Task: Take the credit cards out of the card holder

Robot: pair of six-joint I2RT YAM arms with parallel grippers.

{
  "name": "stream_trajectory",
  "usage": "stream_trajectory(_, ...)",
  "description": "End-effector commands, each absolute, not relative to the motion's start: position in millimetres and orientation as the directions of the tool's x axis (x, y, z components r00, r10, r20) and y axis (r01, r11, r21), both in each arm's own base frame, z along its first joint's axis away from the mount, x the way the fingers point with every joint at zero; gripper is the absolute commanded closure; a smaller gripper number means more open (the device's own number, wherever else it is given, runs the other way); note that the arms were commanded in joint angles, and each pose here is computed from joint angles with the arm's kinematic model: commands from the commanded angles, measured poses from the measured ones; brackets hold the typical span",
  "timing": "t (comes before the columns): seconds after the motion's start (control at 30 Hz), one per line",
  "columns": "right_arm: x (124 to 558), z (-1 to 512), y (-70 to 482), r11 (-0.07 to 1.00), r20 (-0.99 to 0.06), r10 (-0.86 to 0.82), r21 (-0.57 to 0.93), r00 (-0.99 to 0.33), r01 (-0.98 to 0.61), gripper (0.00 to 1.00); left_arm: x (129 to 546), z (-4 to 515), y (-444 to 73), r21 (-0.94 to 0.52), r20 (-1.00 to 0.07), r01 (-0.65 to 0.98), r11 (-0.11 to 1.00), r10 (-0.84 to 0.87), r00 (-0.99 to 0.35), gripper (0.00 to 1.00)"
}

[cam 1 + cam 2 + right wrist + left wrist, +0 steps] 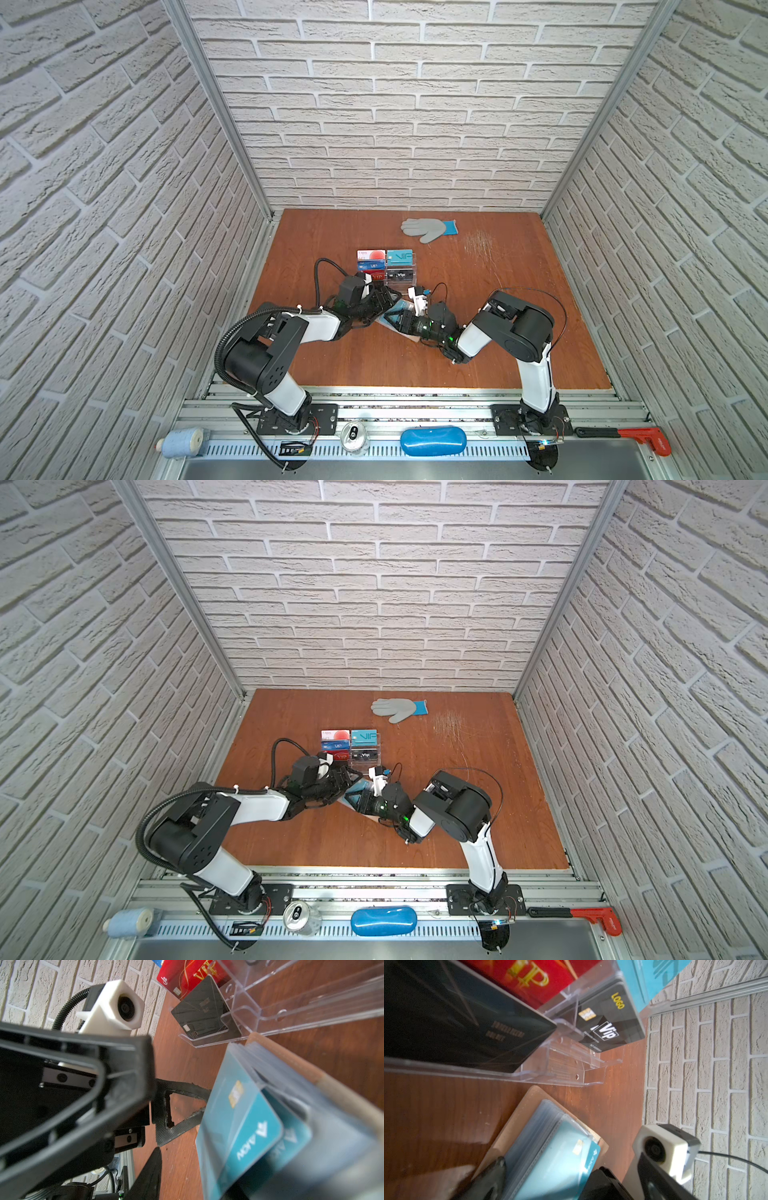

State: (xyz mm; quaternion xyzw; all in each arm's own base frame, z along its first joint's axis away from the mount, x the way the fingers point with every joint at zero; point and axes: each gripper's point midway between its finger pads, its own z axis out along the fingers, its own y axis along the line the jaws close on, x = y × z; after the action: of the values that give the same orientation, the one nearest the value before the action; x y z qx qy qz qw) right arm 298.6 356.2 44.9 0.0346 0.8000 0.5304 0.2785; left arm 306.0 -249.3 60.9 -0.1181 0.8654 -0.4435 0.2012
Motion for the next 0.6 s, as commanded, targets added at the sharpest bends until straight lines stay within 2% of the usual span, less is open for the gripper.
stream_trajectory(0.0,307.0,56.2,358.8,0.438,-0.439,0.379,0.861,-0.815,-0.260,0.61,295.0,40.5,-241.7,-0.798,-0.194,-0.083,0.596,-0.385,-0.902,0.02)
stream_trajectory(0.57,315.6,49.3,339.6,0.412,-0.399,0.446,0.886,-0.801,-0.212,0.64,296.1,31.7,-234.8,-0.805,-0.172,-0.114,0.582,-0.412,-0.895,0.02)
